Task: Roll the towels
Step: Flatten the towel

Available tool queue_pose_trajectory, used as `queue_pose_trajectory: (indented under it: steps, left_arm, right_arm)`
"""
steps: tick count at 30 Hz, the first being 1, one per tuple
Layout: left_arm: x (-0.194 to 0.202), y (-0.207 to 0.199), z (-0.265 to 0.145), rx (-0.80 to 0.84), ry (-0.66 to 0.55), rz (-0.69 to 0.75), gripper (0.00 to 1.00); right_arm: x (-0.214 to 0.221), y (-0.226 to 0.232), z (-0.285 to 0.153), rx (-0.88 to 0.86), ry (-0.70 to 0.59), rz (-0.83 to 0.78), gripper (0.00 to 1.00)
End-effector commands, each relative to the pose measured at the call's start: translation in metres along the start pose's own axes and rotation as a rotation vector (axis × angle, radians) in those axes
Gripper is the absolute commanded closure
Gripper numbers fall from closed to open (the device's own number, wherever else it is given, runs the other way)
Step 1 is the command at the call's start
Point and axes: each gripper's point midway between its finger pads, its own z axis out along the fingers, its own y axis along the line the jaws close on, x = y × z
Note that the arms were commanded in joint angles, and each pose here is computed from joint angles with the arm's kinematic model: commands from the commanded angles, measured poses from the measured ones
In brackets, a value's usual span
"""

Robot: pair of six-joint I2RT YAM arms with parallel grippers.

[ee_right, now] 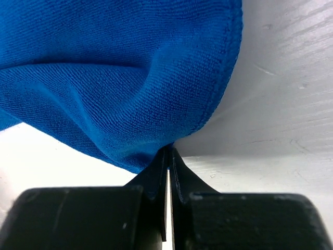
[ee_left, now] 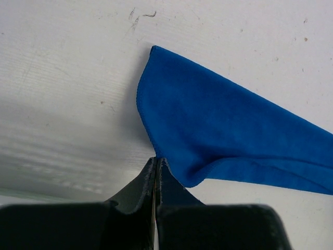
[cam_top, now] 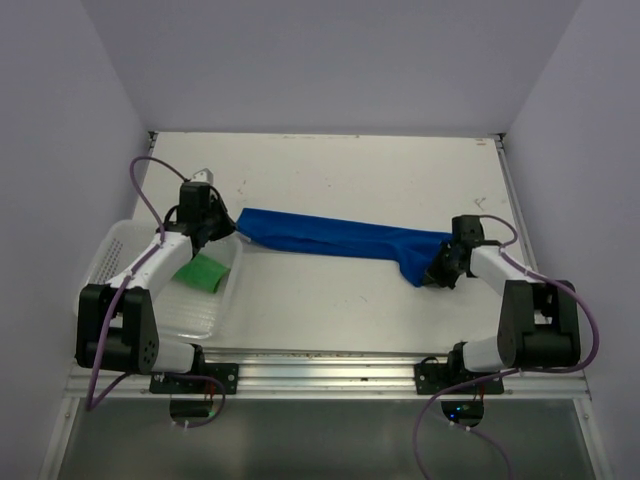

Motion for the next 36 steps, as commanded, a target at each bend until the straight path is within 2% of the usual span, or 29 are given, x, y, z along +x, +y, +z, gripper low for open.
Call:
queue_pose_trajectory:
  steps: [1, 4, 8, 14, 17, 20, 22, 23, 24, 25, 29, 31, 36]
  left_arm:
    - [-0.017, -0.012, -0.007, 0.040, -0.062, 0.032, 1.00]
    - [-0.024, -0.016, -0.009, 0.048, -0.073, 0.033, 1.00]
    - [-0.040, -0.030, -0.012, 0.086, -0.095, 0.024, 1.00]
    - [-0.077, -0.060, -0.005, 0.147, -0.100, -0.014, 1.00]
    - [-0.107, -0.081, 0.000, 0.191, -0.104, -0.028, 1.00]
    - [-0.151, -0.109, 0.004, 0.278, -0.118, -0.058, 1.00]
    - [-0.169, -0.111, 0.006, 0.290, -0.120, -0.079, 1.00]
    - [-0.193, -0.124, -0.006, 0.331, -0.159, -0.073, 1.00]
    - [-0.199, -0.124, 0.000, 0.335, -0.153, -0.087, 1.00]
    - [-0.215, -0.130, -0.005, 0.361, -0.169, -0.097, 1.00]
    - [-0.244, -0.138, -0.022, 0.403, -0.215, -0.107, 1.00]
    - [-0.258, -0.123, -0.030, 0.395, -0.251, -0.118, 1.00]
    - [-0.247, -0.102, -0.034, 0.406, -0.257, -0.121, 1.00]
  right_arm:
    - [-0.013, -0.006, -0.008, 0.064, -0.045, 0.002, 1.00]
    - [-0.037, 0.006, -0.033, 0.034, -0.123, 0.027, 1.00]
    - [-0.092, 0.029, -0.078, -0.056, -0.238, 0.101, 1.00]
    - [-0.155, 0.057, -0.113, -0.155, -0.312, 0.211, 1.00]
    - [-0.179, 0.077, -0.121, -0.213, -0.334, 0.252, 1.00]
    - [-0.220, 0.104, -0.137, -0.266, -0.362, 0.271, 1.00]
    - [-0.236, 0.116, -0.145, -0.291, -0.377, 0.276, 1.00]
    - [-0.252, 0.130, -0.166, -0.334, -0.421, 0.262, 1.00]
    - [-0.260, 0.134, -0.164, -0.341, -0.417, 0.268, 1.00]
    - [-0.271, 0.146, -0.182, -0.386, -0.450, 0.263, 1.00]
    - [-0.288, 0.163, -0.207, -0.443, -0.499, 0.256, 1.00]
    - [-0.291, 0.167, -0.217, -0.463, -0.528, 0.249, 1.00]
    - [-0.288, 0.159, -0.218, -0.522, -0.536, 0.254, 1.00]
